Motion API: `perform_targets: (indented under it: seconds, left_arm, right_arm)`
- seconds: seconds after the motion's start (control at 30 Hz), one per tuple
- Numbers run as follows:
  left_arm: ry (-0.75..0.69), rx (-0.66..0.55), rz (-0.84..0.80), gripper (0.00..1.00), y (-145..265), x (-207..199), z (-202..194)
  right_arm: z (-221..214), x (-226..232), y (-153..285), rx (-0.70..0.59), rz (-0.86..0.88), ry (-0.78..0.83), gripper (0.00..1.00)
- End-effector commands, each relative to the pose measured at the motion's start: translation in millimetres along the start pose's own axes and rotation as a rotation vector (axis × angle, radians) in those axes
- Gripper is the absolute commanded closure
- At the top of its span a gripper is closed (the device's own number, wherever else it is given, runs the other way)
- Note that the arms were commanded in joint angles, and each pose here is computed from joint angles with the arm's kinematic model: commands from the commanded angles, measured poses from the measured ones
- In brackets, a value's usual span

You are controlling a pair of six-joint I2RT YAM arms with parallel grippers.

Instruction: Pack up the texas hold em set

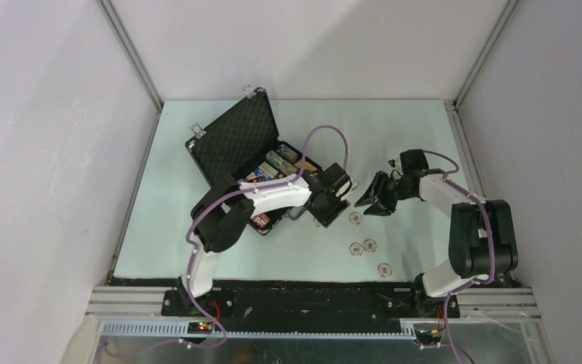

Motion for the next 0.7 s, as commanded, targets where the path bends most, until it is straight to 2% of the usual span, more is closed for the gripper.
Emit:
perform_targets:
  seconds: [0.0, 0.23, 0.33, 0.4, 0.47, 0.53, 0.67]
  left_arm:
    - [-0.032, 0.044, 0.057, 0.38, -8.0, -1.2, -3.6]
    - [-0.012, 0.067, 0.0, 0.51, -6.9, -6.9, -13.1]
    - [0.011, 0.065, -0.03, 0.52, -5.0, -9.3, -16.1]
    - [0.016, 0.06, -0.043, 0.49, -1.5, -10.2, -15.4]
    - [0.016, 0.051, -0.035, 0.38, 3.4, -9.3, -13.2]
    - [0.017, 0.043, -0.03, 0.31, 8.0, -8.3, -11.1]
    - [0.016, 0.051, -0.029, 0.31, 11.9, -8.0, -9.9]
  right_arm:
    - [-0.1, 2.6, 5.8, -0.044, 0.014, 0.027, 0.53]
    - [0.1, 2.1, 5.9, -0.053, 0.012, 0.028, 0.54]
    - [0.1, 2.3, 4.1, -0.047, 0.015, 0.034, 0.53]
    - [-0.8, 2.3, 2.5, -0.04, 0.015, 0.042, 0.53]
    - [-1.6, 1.2, 0.5, -0.029, 0.009, 0.045, 0.53]
    - [-2.0, 0.8, -0.7, -0.026, 0.005, 0.046, 0.53]
    - [-1.4, 2.8, -0.8, -0.028, 0.018, 0.05, 0.53]
Point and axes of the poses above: each gripper's point midway between its finger pads, its own y axis back along the fingers, its own x axis along the line the jaws close on, z = x × y, the point moved 9 cm from there along y, back along the fingers, and after that the axes turned 6 degrees about -y, right-handed, at the moved point
